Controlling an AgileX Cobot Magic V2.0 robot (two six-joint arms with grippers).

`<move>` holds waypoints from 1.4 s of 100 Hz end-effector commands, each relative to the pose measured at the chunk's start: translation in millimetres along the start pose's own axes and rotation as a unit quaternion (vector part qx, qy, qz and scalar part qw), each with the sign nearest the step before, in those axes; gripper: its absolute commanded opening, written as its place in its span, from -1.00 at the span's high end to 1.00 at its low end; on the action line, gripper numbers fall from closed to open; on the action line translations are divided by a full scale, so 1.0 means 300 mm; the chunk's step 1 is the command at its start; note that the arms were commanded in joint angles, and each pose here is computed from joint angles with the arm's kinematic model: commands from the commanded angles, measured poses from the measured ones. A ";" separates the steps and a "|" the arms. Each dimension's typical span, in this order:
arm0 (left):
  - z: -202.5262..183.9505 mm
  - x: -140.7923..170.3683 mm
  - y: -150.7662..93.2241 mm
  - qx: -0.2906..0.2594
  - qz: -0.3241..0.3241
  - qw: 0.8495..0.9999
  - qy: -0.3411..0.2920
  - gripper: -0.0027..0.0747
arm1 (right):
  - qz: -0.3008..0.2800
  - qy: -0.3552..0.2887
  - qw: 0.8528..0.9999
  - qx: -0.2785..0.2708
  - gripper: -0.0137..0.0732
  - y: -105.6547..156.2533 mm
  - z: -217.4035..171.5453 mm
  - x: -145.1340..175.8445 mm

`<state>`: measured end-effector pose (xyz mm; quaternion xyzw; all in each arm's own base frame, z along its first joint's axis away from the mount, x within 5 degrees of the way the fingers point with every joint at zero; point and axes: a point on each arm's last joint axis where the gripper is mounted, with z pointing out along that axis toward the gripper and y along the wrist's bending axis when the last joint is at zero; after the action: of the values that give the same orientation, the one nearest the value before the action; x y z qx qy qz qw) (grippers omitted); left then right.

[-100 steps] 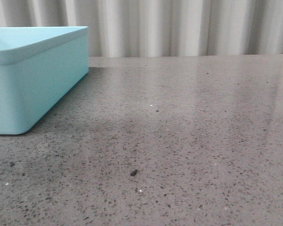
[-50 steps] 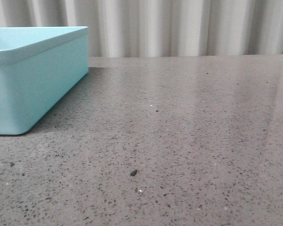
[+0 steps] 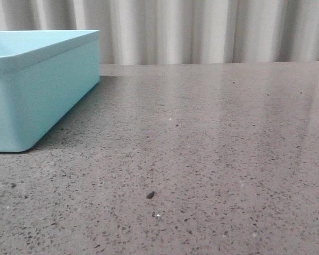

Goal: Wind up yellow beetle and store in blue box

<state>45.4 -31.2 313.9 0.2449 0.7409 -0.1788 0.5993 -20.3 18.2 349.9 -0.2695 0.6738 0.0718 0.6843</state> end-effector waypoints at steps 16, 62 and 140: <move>-0.009 -0.052 -0.001 0.005 -0.008 0.999 -0.052 0.99 | 0.002 -0.036 0.999 0.016 0.78 -0.015 0.000 -0.039; 0.011 0.124 0.016 -0.063 0.002 0.991 -0.120 0.99 | 0.002 -0.036 0.999 0.016 0.78 -0.015 0.000 -0.039; 0.073 0.447 0.065 -0.235 -0.166 0.957 -0.024 0.99 | 0.002 -0.035 0.999 0.015 0.78 -0.015 0.000 -0.038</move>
<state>52.8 -7.1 183.2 -0.0168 0.7884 -0.0840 0.6092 -20.4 18.3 349.9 -0.2694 0.6737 0.0729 0.6843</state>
